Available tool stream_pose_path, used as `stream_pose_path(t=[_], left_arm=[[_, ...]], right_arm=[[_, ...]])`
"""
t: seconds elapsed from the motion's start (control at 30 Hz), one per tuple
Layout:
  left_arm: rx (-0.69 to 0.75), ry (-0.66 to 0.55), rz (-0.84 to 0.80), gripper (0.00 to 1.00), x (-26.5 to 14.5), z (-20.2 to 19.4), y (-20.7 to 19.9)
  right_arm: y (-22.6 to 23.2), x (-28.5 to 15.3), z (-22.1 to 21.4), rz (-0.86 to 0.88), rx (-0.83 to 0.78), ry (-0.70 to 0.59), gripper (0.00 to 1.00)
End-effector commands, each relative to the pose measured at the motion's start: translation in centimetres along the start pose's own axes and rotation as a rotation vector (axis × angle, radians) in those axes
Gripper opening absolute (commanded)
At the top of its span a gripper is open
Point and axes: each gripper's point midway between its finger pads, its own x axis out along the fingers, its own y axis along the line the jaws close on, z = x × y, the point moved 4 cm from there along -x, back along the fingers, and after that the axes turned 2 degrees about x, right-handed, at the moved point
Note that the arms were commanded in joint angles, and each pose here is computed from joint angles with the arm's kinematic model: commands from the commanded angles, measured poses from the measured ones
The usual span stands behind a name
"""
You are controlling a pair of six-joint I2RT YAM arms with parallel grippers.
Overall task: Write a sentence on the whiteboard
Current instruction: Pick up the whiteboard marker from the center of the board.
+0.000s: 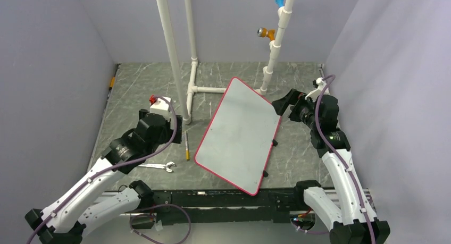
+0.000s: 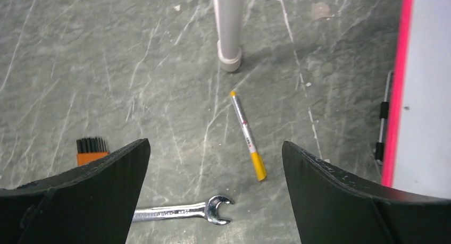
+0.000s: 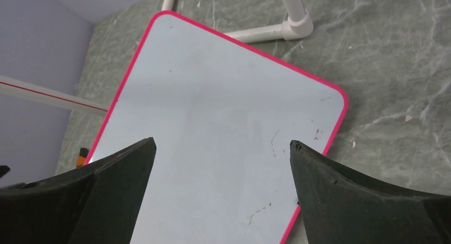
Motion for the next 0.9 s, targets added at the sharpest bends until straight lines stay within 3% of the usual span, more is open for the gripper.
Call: stream_pose_path(t=[0.0, 0.3, 0.57, 0.87], left_arm=[[-0.092, -0.049, 0.079, 0.99, -0.6, -0.9, 1.5], [-0.254, -0.050, 0.090, 0.99, -0.2, -3.9, 1.6], [-0.257, 0.031, 0.070, 0.99, 3.5, -7.1, -0.4], [-0.243, 0.122, 0.029, 0.88, 6.9, -10.1, -2.6]], right_arm=[[1.2, -1.1, 2.6, 0.019, -0.014, -0.120, 1.00], [0.7, -1.4, 2.8, -0.053, 0.002, -0.086, 1.00], [0.7, -1.0, 2.0, -0.043, 0.000, -0.024, 1.00], [0.7, -0.7, 1.8, -0.037, -0.016, 0.009, 1.00]])
